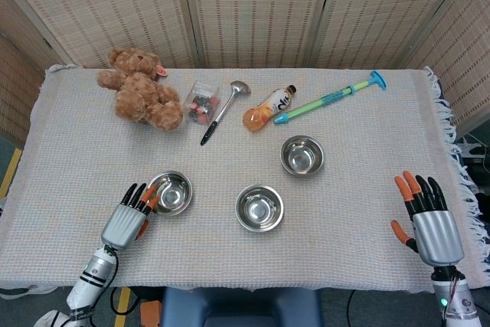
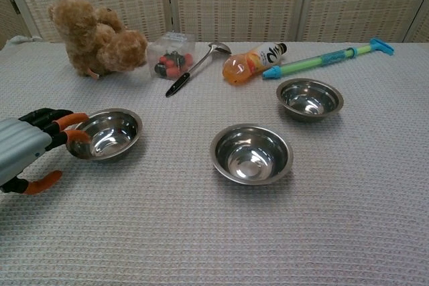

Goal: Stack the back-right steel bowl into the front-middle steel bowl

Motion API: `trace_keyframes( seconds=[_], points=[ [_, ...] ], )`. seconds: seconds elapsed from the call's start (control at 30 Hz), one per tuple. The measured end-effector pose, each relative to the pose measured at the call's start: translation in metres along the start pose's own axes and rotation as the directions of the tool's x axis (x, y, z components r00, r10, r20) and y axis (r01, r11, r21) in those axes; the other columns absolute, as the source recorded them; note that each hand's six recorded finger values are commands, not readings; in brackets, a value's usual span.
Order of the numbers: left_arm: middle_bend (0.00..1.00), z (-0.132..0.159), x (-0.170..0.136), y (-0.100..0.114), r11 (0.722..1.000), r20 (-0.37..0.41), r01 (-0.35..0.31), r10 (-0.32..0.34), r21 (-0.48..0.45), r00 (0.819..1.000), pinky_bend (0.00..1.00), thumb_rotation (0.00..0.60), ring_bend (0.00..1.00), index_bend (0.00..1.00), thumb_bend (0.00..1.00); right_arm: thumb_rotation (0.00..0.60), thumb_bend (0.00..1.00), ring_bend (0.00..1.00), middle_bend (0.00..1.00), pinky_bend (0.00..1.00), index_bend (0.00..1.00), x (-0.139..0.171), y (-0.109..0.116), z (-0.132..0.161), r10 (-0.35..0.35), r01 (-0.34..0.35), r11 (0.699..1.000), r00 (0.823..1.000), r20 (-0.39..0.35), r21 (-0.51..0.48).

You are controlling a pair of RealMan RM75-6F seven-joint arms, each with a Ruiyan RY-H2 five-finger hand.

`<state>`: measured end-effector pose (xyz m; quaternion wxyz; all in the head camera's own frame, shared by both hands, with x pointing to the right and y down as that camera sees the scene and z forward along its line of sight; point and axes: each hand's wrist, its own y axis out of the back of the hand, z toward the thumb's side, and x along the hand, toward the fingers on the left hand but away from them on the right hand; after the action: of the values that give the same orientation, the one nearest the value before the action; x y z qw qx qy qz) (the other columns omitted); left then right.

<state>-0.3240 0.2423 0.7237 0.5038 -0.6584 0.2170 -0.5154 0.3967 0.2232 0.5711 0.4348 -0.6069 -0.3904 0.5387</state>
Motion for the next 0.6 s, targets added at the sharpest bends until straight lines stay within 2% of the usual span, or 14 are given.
trace_keyframes(
  seconds=[0.13,0.27,0.43,0.6],
  points=[
    [0.06,0.005,0.011,-0.003,1.0,0.012,-0.03,0.03,0.005,0.999,0.07,0.6,0.0,0.53,0.42,0.6,0.19,0.0,0.0,0.0,0.0,0.0,0.001,-0.001,-0.002,0.002,1.0,1.0,0.003,-0.001],
    [0.16,0.012,0.02,0.0,0.996,0.027,-0.094,0.094,0.008,0.995,0.07,0.6,0.01,0.69,0.42,0.6,0.19,0.0,0.0,0.0,0.0,0.0,0.002,-0.001,-0.006,0.006,1.0,1.0,0.004,-0.003],
    [0.23,0.021,0.029,0.009,0.982,0.045,-0.187,0.188,-0.028,0.981,0.07,0.6,0.02,0.76,0.42,0.6,0.19,0.0,0.0,0.0,0.0,0.002,0.005,-0.001,-0.013,0.013,1.0,1.0,0.006,-0.011],
    [0.23,0.034,0.032,0.025,0.955,0.063,-0.288,0.293,-0.077,0.954,0.07,0.6,0.02,0.75,0.43,0.6,0.19,0.0,0.0,0.0,0.0,0.004,0.009,-0.001,-0.025,0.025,0.999,1.0,0.002,-0.021]
  ],
)
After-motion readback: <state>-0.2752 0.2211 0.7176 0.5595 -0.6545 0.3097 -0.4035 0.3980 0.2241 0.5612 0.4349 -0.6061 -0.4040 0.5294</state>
